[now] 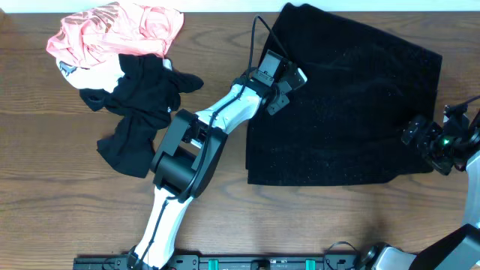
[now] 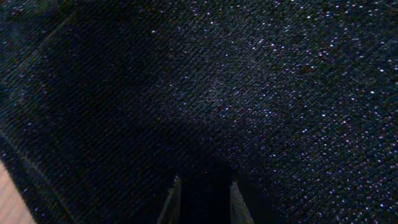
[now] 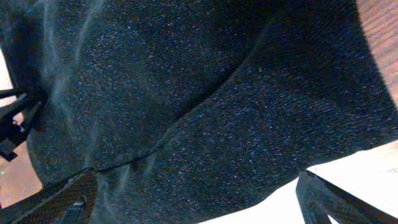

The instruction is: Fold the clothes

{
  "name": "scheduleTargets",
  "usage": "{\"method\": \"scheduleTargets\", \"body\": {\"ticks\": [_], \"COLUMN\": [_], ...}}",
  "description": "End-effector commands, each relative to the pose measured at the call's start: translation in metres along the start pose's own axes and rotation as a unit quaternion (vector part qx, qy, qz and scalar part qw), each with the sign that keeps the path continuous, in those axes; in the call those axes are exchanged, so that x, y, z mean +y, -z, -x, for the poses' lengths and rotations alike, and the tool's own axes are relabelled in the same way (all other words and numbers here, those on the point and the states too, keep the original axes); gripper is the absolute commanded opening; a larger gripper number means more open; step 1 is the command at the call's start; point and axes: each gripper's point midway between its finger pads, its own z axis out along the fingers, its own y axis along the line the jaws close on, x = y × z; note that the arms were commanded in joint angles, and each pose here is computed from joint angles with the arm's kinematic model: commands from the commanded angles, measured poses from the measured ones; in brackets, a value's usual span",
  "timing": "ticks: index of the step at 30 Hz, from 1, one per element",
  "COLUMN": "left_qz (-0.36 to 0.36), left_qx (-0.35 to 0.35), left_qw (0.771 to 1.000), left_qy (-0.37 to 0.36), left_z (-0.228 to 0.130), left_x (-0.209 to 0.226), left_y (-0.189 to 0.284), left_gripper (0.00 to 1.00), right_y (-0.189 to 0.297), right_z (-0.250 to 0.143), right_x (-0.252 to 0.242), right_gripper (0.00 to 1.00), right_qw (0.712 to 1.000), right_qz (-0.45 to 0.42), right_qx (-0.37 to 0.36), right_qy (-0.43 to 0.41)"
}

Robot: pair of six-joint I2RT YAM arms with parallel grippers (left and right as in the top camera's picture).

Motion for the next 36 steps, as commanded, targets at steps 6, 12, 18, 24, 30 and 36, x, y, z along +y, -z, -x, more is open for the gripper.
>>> {"method": "scheduleTargets", "body": {"ticks": [6, 12, 18, 24, 30, 36], "left_qz": [0.027, 0.021, 0.029, 0.044, 0.052, 0.045], "left_qx": [0.148, 0.187, 0.225, 0.246, 0.312, 0.362], "left_qw": [0.988, 0.979, 0.958, 0.932, 0.873, 0.838], "left_qy": [0.03, 0.071, 0.175, 0.263, 0.371, 0.405], "left_z": [-0.118, -0.156, -0.189, -0.21, -0.246, -0.27], "left_x": [0.017, 0.022, 0.027, 0.033, 0.024, 0.004], "left_y": [-0.039, -0.034, -0.025, -0.018, 0.005, 0.02], "left_gripper": [0.27, 0.26, 0.25, 0.21, 0.21, 0.21], "right_y": [0.006, 0.006, 0.006, 0.006, 0.006, 0.004], "right_z": [0.006, 0.006, 0.008, 0.009, 0.009, 0.008], "right_x": [0.004, 0.004, 0.004, 0.004, 0.005, 0.01], "right_gripper": [0.99, 0.99, 0.99, 0.99, 0.99, 0.99], "right_qw": [1.0, 1.0, 1.0, 1.0, 1.0, 1.0], "right_qz": [0.007, 0.007, 0.008, 0.008, 0.009, 0.011], "right_qx": [-0.012, -0.013, -0.017, -0.018, -0.018, -0.015], "right_qy": [0.009, 0.009, 0.011, 0.011, 0.011, 0.015]}}
